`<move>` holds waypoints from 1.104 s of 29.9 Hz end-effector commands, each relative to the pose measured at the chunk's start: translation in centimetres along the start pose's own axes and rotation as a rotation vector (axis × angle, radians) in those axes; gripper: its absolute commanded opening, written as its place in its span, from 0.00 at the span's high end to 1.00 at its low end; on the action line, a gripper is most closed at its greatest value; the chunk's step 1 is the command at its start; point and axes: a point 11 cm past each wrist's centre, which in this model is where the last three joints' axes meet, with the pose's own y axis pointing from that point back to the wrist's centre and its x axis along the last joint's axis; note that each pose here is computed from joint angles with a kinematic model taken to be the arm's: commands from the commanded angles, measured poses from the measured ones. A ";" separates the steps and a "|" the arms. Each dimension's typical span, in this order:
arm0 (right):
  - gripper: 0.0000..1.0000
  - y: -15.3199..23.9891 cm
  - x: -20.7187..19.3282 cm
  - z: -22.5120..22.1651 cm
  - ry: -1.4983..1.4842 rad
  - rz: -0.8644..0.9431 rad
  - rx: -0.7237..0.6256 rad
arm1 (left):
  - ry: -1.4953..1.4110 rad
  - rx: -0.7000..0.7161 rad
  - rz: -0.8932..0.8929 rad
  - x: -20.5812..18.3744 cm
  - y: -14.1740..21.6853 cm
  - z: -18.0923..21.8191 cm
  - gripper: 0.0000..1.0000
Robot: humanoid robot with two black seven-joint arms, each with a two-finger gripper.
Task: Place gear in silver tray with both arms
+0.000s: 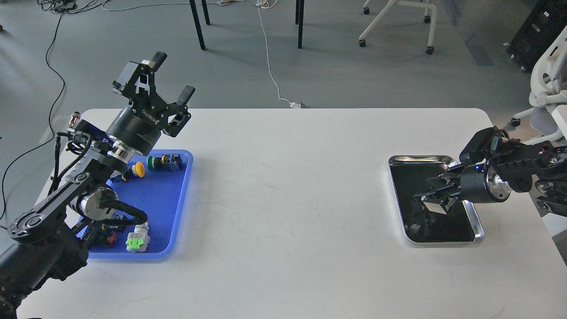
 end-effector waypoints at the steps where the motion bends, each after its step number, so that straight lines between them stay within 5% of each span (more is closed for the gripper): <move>1: 0.04 0.9 2.2 0.8 -0.099 0.127 -0.025 | -0.005 0.000 0.001 0.2 0.1 0.2 0.02; 16: 0.04 -2.5 10.8 -1.9 -1.433 0.928 0.334 | 0.002 0.037 0.050 0.4 1.6 -1.7 0.02; 22: 0.03 -2.1 11.7 -1.5 -1.758 1.033 0.480 | 0.005 0.114 0.043 -0.2 2.7 -3.4 0.02; 33: 0.01 -2.8 12.4 -2.4 -1.812 1.061 0.535 | 0.066 0.101 0.103 -0.5 2.8 -4.5 0.02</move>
